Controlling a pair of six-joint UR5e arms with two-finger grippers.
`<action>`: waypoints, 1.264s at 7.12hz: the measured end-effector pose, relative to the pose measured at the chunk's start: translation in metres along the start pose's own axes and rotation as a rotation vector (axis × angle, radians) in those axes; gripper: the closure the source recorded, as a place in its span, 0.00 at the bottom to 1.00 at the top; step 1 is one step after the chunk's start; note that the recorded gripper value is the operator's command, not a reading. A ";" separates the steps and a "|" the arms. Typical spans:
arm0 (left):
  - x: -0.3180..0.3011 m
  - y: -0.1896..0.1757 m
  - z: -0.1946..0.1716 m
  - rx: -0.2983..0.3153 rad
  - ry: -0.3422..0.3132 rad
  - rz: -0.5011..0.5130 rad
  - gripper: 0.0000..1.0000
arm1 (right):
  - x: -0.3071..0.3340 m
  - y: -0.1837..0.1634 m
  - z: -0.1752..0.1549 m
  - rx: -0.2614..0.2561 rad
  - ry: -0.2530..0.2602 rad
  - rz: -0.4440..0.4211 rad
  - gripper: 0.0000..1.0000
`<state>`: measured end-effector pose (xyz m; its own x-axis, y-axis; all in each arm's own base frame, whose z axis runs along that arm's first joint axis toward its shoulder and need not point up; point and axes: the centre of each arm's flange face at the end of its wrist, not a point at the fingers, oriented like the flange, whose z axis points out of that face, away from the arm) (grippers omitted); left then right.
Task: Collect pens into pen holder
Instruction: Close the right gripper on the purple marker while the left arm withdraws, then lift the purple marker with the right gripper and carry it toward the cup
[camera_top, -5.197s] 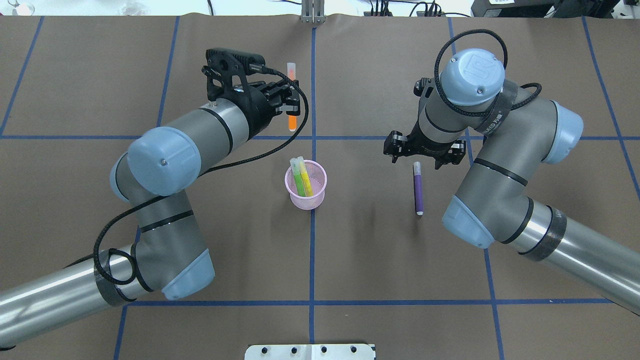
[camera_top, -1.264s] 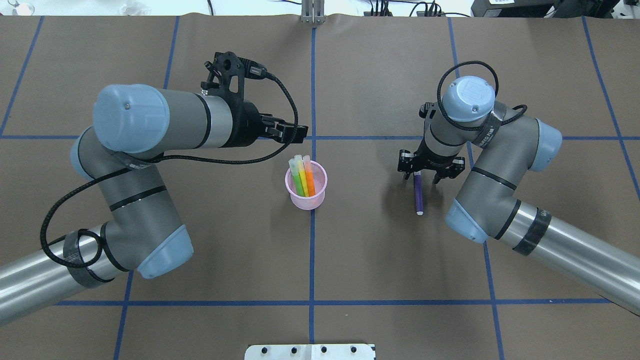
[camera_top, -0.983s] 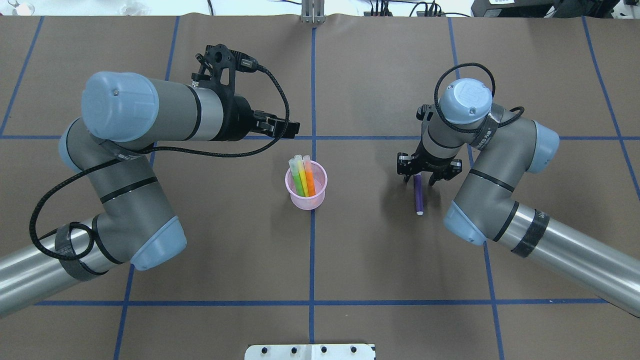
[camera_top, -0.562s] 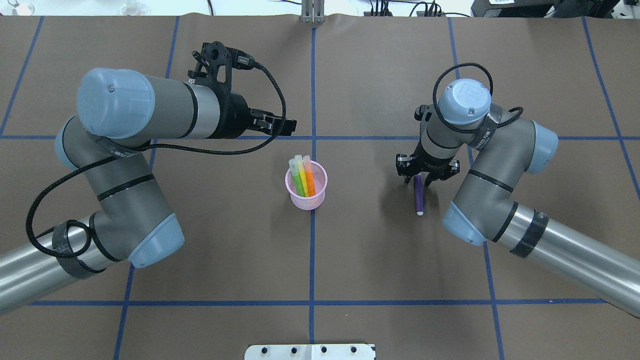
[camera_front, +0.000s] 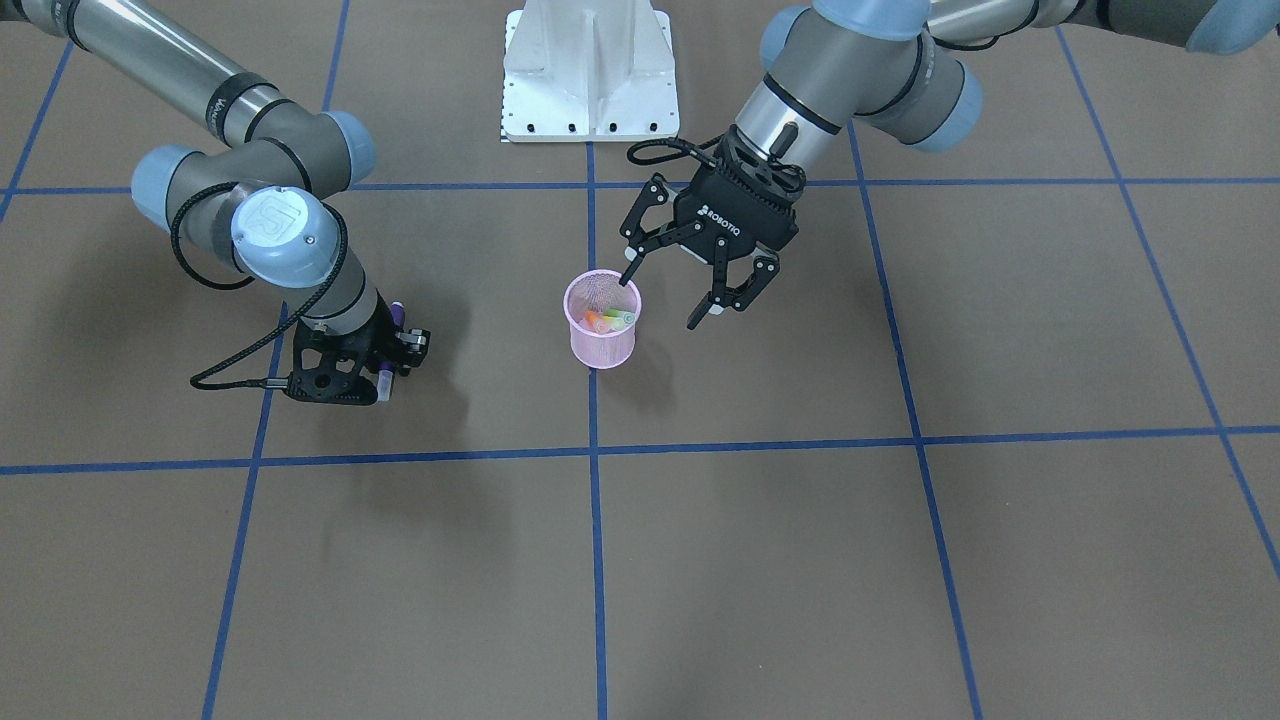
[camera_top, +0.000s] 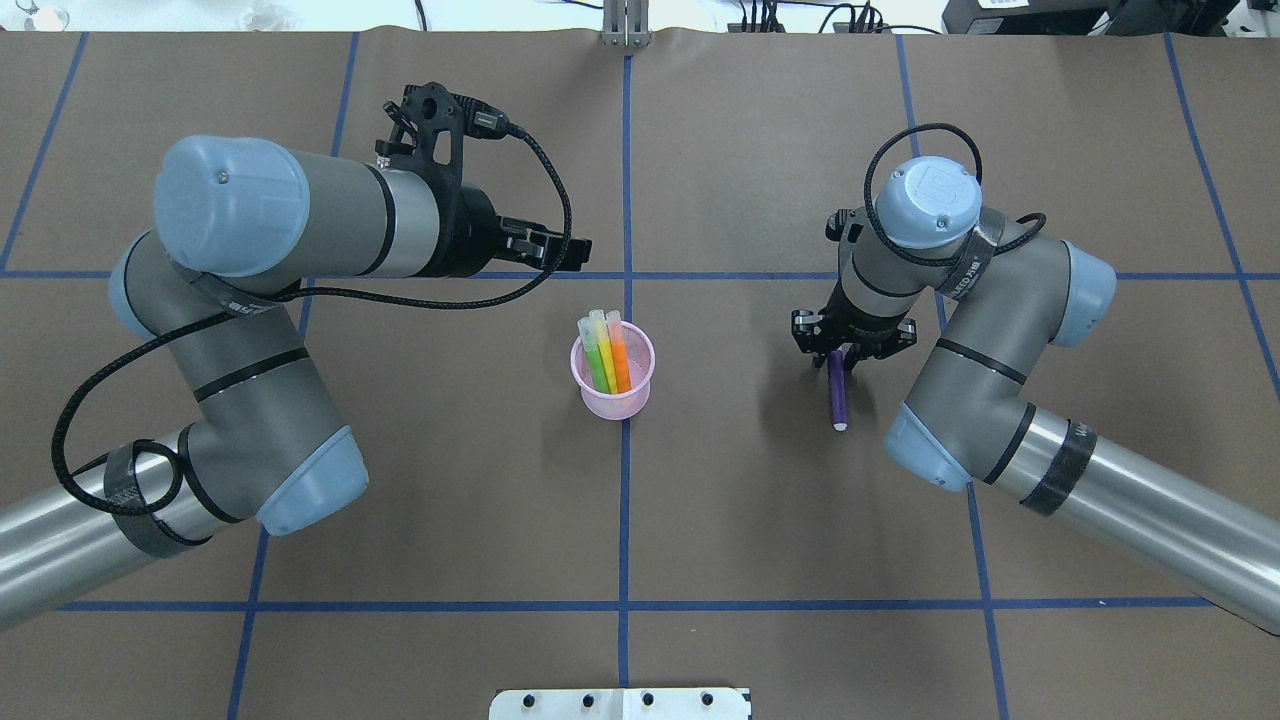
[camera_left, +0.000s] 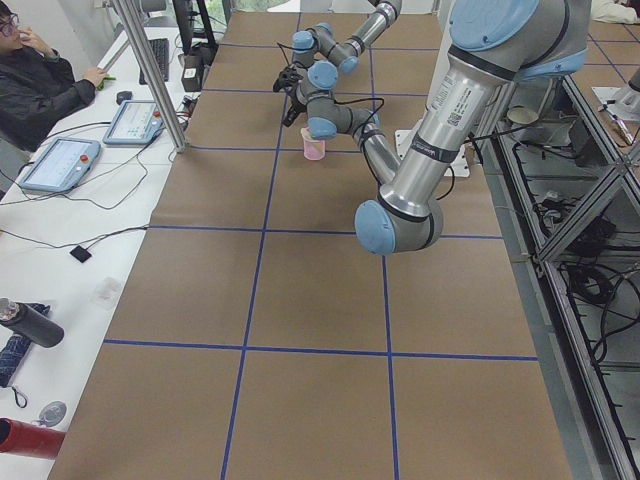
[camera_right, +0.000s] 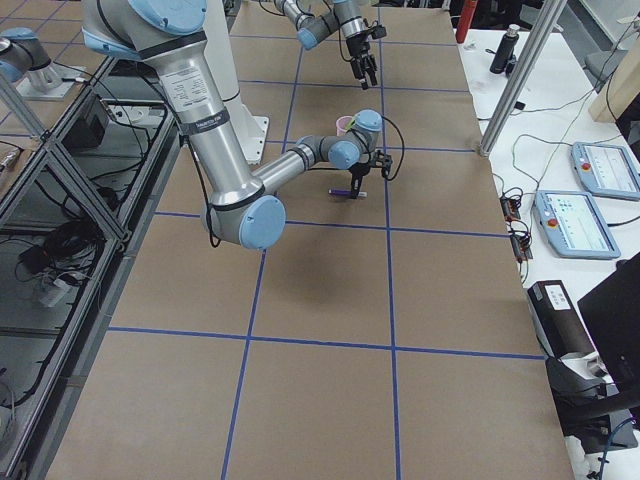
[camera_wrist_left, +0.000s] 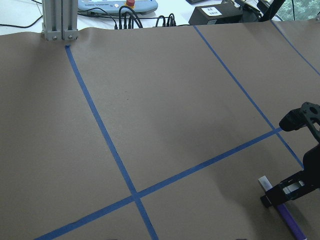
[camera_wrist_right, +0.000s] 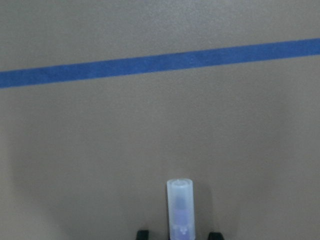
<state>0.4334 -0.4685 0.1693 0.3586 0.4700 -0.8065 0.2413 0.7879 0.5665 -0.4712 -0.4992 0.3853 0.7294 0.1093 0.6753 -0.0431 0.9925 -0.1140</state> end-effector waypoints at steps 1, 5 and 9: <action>0.000 0.000 0.000 0.000 0.000 0.000 0.19 | 0.002 -0.001 -0.003 0.002 0.000 0.002 1.00; -0.001 -0.001 0.000 -0.002 -0.001 -0.001 0.21 | 0.004 -0.008 -0.035 0.041 -0.040 0.002 1.00; -0.078 -0.053 -0.041 -0.196 -0.046 -0.018 0.00 | -0.006 0.004 -0.168 0.231 -0.220 -0.057 1.00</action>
<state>0.3562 -0.5308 0.1948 0.3977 0.4403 -0.8050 0.0696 0.8603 0.5049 -0.3606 -0.5046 0.2581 0.5713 0.0373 0.8199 -0.1785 0.9807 0.0797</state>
